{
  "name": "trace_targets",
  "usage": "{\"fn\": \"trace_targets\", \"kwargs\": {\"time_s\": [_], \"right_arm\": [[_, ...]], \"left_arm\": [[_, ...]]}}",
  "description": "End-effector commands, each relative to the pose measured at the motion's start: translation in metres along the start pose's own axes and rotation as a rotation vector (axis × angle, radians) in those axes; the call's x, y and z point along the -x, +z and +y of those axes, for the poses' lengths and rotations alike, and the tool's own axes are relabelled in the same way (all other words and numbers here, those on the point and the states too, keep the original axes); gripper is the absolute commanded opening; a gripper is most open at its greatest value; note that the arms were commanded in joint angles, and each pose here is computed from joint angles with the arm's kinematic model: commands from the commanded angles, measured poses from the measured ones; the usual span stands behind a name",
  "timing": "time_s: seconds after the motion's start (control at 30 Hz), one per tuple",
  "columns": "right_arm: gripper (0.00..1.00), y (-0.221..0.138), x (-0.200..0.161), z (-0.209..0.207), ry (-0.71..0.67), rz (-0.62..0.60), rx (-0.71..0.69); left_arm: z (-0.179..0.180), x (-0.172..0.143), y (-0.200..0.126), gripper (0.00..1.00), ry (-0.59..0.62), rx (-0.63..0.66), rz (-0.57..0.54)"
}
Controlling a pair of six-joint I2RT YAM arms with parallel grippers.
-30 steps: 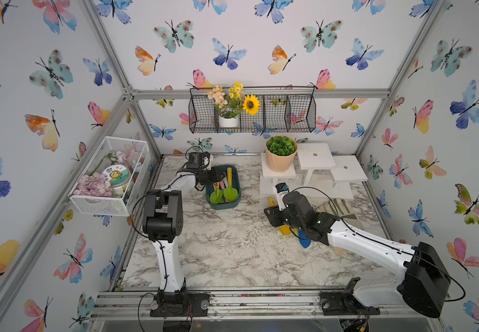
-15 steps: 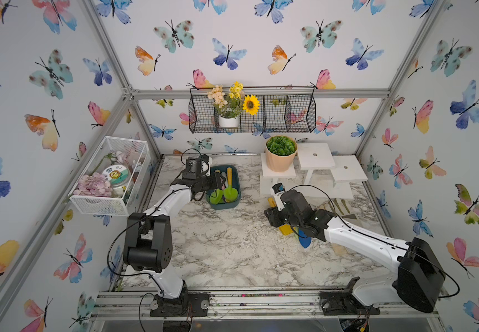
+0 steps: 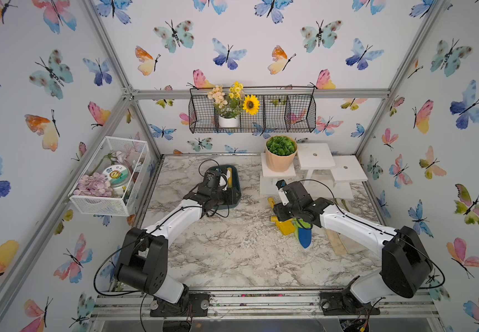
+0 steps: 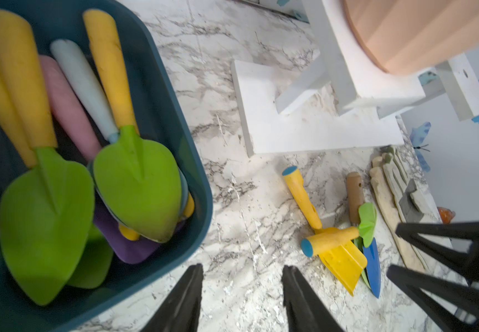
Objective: Put the shovel into the storage box
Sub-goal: Pick up the shovel from the center of the board.
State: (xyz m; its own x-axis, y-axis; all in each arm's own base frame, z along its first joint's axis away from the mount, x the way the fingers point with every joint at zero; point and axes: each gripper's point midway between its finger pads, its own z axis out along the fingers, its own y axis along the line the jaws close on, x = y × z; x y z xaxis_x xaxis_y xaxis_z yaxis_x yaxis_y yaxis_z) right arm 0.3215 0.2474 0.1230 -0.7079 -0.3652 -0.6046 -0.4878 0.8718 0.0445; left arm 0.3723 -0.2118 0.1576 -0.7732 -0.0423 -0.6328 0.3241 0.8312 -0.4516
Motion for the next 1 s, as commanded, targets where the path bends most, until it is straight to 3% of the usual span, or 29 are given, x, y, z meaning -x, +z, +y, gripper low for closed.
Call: {"fn": "trace_targets", "kwargs": {"time_s": [0.0, 0.27, 0.67, 0.97], "right_arm": [[0.59, 0.004, -0.012, -0.005, -0.068, 0.092, -0.011], [0.63, 0.021, -0.026, -0.025, -0.122, 0.203, -0.039], [0.58, 0.04, -0.057, -0.045, -0.218, 0.363, -0.088], [0.57, 0.054, -0.055, -0.054, -0.249, 0.398, -0.14]], "left_arm": [[-0.005, -0.004, -0.014, 0.51, 0.005, 0.017, -0.043], [-0.002, -0.028, -0.023, 0.51, -0.014, 0.008, -0.028], [0.002, -0.037, -0.026, 0.51, -0.016, 0.015, -0.025], [0.002, -0.041, -0.025, 0.5, -0.041, 0.006, -0.02]]}}
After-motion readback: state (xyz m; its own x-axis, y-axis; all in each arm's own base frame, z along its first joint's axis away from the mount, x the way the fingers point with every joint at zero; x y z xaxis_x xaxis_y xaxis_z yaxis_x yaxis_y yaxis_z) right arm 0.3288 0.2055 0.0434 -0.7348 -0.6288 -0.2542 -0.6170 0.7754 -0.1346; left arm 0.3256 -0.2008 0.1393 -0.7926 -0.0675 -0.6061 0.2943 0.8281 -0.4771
